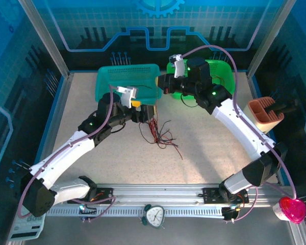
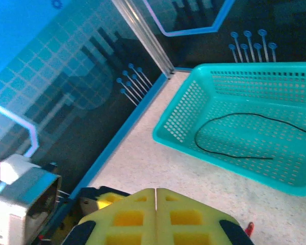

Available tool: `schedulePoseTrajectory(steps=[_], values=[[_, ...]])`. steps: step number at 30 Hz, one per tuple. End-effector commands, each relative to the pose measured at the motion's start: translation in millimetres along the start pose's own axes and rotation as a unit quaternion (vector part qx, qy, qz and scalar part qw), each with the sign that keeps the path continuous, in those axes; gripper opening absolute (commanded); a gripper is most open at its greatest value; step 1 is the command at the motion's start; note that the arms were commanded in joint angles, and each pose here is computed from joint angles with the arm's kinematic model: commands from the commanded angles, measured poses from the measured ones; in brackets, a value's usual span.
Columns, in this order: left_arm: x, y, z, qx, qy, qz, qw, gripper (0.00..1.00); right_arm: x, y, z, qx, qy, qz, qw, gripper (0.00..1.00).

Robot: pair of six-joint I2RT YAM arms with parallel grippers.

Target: Untangle the cables

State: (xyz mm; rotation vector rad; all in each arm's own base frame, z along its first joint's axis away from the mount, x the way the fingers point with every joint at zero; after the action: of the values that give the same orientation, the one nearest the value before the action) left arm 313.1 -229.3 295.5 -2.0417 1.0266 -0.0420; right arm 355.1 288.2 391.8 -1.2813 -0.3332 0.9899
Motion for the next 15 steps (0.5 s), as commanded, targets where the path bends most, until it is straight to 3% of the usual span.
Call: schedulePoseTrajectory(steps=[1, 8, 15], values=[[-6, -24, -32, 0.027, 0.051, -0.031, 0.998, 0.89, -17, -37, 38, -0.021, -0.053, -0.052, 0.997, 0.00], [-4, -50, -54, 0.045, 0.074, -0.054, 0.995, 0.74, -33, -57, 60, -0.038, -0.076, -0.076, 0.993, 0.00], [2, -68, -70, 0.047, 0.099, -0.067, 0.992, 0.43, -42, -69, 72, -0.045, -0.092, -0.089, 0.991, 0.00]])
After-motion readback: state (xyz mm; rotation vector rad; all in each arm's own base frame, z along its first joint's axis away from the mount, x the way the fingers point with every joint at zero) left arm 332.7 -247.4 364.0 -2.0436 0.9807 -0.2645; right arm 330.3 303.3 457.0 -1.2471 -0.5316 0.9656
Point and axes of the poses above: each hand's point on the last joint's axis, 136 mm out from that joint toward the fingers, its own x axis out along the fingers, its own z axis along the line the jaws close on, y = z × x, the point moved 1 cm from there along -x, back along the fingers, and after that the axes turned 14 degrees about -x, right-handed, at the moved point
